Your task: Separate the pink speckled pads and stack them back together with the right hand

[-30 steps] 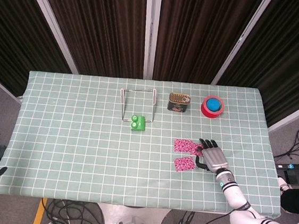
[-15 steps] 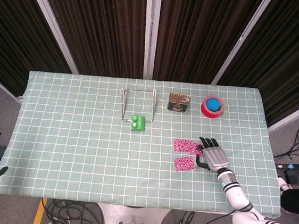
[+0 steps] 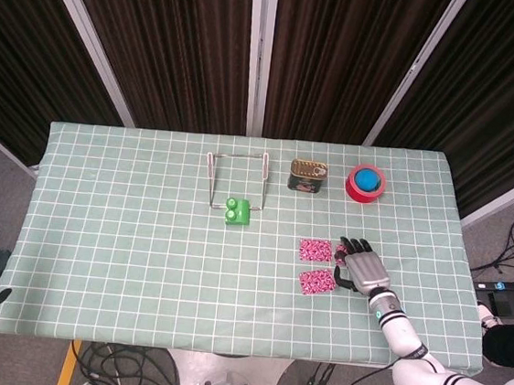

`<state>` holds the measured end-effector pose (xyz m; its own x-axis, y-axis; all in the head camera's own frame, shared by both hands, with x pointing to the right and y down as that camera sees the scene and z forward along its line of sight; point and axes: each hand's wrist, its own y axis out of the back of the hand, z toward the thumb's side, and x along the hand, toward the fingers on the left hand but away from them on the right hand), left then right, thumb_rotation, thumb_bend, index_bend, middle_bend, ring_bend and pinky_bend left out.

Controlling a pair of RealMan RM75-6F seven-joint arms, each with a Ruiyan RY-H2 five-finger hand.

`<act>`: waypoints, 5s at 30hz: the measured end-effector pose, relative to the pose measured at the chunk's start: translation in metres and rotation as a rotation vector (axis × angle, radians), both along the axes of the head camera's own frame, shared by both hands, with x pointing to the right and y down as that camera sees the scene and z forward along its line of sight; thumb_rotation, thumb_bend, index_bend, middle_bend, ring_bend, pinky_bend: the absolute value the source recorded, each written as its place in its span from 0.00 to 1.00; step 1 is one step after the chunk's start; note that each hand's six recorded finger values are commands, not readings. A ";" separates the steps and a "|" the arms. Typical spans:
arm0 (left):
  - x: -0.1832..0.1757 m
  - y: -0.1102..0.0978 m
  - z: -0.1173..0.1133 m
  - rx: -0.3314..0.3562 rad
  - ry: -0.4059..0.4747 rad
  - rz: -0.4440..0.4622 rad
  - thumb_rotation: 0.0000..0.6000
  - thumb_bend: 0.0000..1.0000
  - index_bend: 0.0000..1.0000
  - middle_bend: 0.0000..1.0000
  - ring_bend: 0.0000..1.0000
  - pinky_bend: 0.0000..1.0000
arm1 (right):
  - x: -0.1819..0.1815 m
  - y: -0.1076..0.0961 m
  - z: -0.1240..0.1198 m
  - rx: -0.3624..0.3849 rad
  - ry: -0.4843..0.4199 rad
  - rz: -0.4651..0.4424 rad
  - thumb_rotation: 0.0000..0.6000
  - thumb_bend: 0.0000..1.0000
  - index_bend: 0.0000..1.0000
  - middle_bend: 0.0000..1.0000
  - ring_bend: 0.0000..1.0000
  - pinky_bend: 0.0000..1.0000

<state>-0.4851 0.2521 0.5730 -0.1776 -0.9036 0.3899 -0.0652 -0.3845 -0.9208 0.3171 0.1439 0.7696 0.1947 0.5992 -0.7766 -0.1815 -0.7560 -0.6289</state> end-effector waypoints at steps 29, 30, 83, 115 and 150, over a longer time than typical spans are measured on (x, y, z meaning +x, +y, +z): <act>-0.005 0.004 0.001 -0.013 -0.004 -0.018 1.00 0.03 0.18 0.15 0.12 0.13 | -0.057 -0.045 0.015 0.085 -0.030 0.009 0.87 0.12 0.30 0.00 0.00 0.00; -0.005 0.004 0.001 -0.013 -0.004 -0.018 1.00 0.03 0.18 0.15 0.12 0.13 | -0.058 -0.045 0.016 0.084 -0.025 0.005 0.88 0.12 0.30 0.00 0.00 0.00; -0.004 0.005 0.000 -0.006 -0.005 -0.010 1.00 0.03 0.18 0.15 0.12 0.13 | -0.048 0.002 -0.018 0.079 -0.111 -0.071 0.90 0.12 0.41 0.03 0.00 0.00; -0.006 0.007 0.001 -0.010 -0.002 -0.019 1.00 0.03 0.18 0.15 0.12 0.13 | -0.047 0.017 -0.009 0.049 -0.107 -0.077 0.87 0.12 0.37 0.03 0.00 0.00; -0.004 0.006 0.001 -0.010 -0.004 -0.014 1.00 0.03 0.18 0.15 0.12 0.13 | -0.023 -0.007 -0.016 0.111 -0.074 -0.052 0.85 0.12 0.29 0.01 0.00 0.00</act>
